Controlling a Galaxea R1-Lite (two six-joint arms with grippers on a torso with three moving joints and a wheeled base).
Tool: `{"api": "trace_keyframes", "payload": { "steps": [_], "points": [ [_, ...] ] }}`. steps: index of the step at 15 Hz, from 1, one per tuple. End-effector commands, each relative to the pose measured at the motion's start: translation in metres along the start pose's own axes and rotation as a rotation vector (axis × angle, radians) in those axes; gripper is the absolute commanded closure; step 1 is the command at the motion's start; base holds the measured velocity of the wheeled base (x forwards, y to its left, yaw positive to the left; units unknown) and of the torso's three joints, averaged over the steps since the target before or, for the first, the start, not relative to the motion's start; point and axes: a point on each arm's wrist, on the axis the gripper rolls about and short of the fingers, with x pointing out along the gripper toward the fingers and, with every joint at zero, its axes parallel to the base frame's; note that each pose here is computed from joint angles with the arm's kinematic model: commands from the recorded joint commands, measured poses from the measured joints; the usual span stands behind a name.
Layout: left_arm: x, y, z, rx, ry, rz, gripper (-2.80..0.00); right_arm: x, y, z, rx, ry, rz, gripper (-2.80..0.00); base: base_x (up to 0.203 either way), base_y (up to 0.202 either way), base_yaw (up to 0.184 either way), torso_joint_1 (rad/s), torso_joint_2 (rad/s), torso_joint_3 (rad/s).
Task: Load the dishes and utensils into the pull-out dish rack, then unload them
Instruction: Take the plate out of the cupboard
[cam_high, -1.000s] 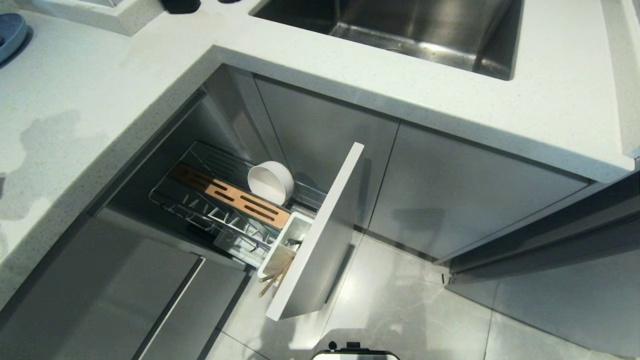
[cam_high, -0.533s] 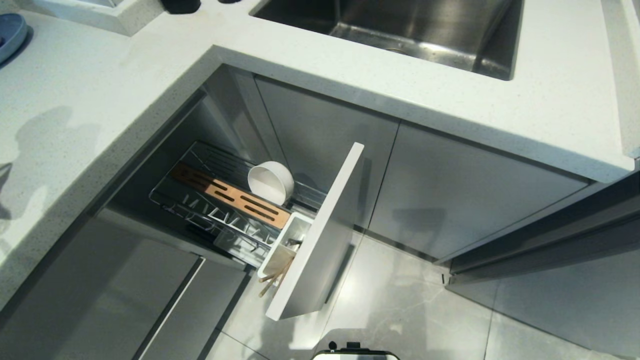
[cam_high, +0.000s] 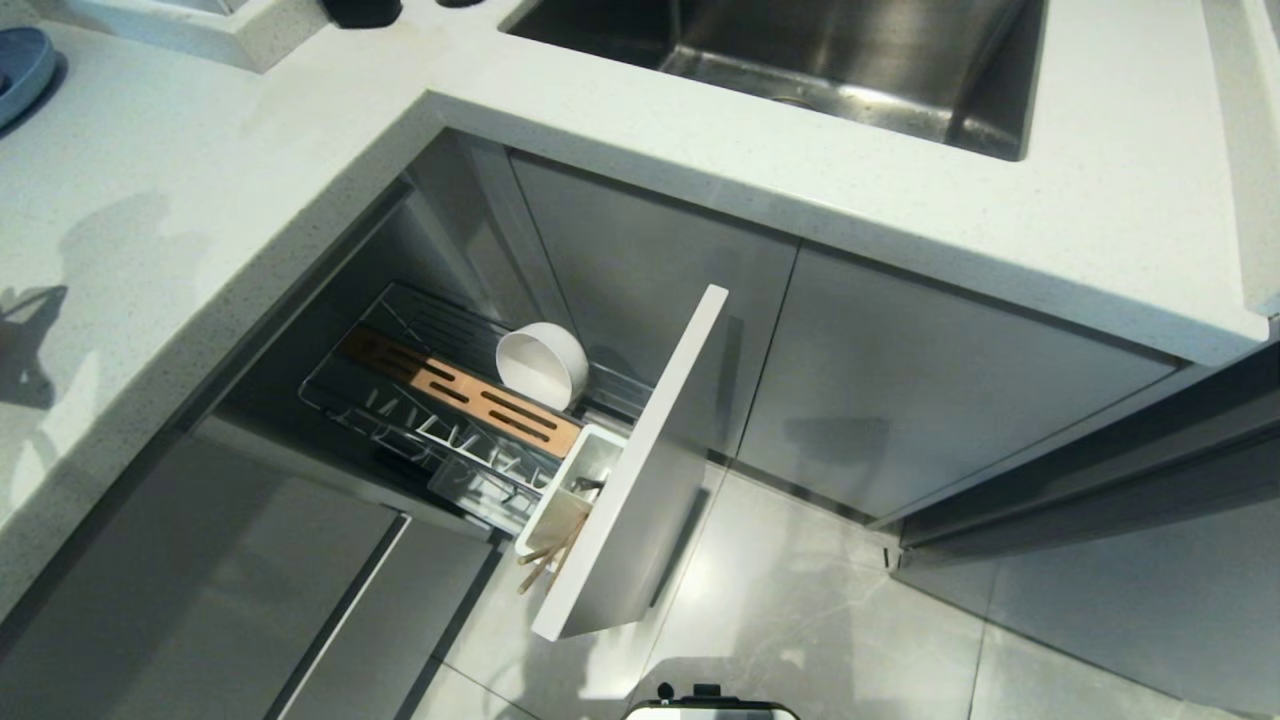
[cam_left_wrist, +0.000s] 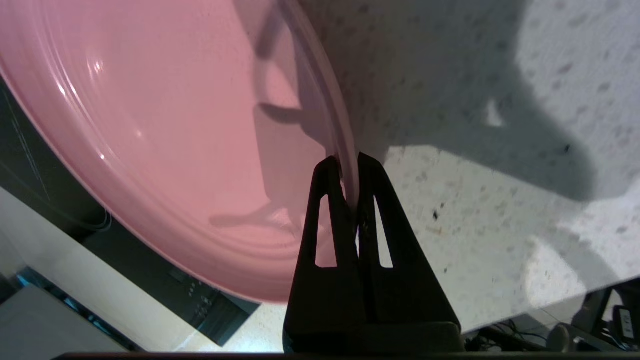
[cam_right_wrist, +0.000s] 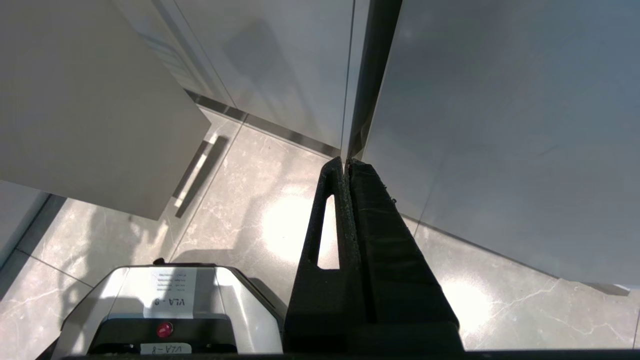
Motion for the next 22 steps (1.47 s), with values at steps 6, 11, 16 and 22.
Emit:
{"api": "trace_keyframes", "payload": {
  "steps": [6, 11, 16, 22],
  "points": [
    [0.003, -0.021, 0.020, 0.071, -0.095, -0.036, 0.00, 0.000, 0.000, 0.000, 0.000, 0.002, 0.000, 0.00, 0.000, 0.000, 0.000, 0.000, 0.00, 0.000],
    [-0.001, -0.022, 0.021, 0.073, -0.110, -0.011, 0.00, 0.000, 0.000, 0.000, 0.000, 0.002, 0.000, 0.00, 0.000, 0.000, 0.000, 0.000, 0.00, 0.000],
    [-0.009, -0.021, 0.019, 0.066, -0.129, -0.003, -2.80, 0.000, 0.000, 0.000, 0.000, 0.002, 0.000, 0.00, 0.000, 0.000, 0.000, 0.000, 0.00, 0.000],
    [-0.029, -0.018, 0.017, -0.038, -0.233, -0.001, -2.80, 0.000, 0.000, 0.000, 0.000, 0.002, 0.000, 0.00, 0.000, 0.000, 0.000, 0.000, 0.00, 0.000]
  ]
}}
